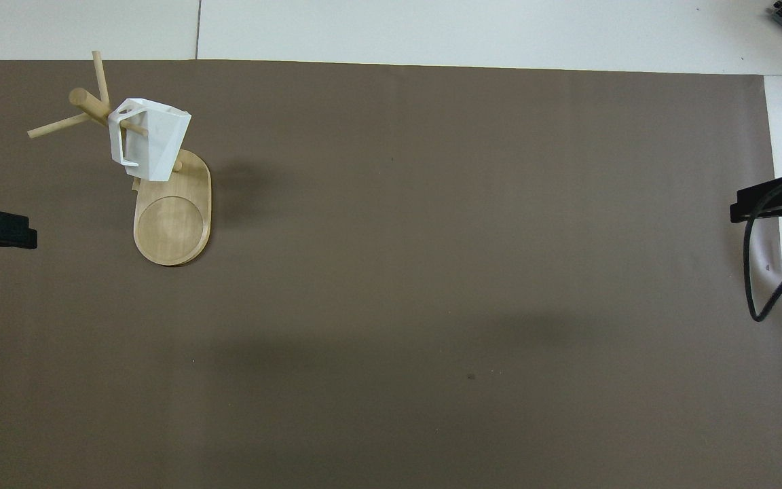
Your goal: Hang cup on rack
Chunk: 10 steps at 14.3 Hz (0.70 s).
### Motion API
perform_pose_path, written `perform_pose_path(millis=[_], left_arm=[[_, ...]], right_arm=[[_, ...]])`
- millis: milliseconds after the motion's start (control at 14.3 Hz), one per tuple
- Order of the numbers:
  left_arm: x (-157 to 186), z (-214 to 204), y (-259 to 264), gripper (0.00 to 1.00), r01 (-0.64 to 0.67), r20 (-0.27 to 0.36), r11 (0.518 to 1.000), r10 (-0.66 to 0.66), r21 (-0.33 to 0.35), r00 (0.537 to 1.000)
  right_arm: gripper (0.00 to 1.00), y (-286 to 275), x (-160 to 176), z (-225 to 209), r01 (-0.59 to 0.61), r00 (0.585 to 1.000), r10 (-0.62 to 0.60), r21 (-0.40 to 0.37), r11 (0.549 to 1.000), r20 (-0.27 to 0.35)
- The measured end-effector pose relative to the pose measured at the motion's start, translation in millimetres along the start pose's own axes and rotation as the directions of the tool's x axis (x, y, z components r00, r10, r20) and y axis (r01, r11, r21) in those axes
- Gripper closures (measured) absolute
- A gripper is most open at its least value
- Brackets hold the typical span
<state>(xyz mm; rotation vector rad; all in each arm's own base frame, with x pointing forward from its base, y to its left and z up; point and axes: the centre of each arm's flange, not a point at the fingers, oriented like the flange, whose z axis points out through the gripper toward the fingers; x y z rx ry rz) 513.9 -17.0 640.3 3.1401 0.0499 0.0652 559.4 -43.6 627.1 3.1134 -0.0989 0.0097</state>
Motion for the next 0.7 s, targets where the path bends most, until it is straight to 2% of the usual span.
perform_pose_path(millis=[559,699], left_arm=[[-1.4,1.3,6.6,0.0,-0.013,0.009,1.0,0.013,0.0,1.0],[-1.9,0.9,10.3,0.0,-0.055,0.008,0.998,0.055,0.001,0.998]], right_arm=[[0.0,-0.1,0.0,0.4,0.0,1.0,0.0,0.0,1.0,0.001],[0.0,-0.2,0.0,0.6,0.0,1.0,0.0,0.0,1.0,0.001]])
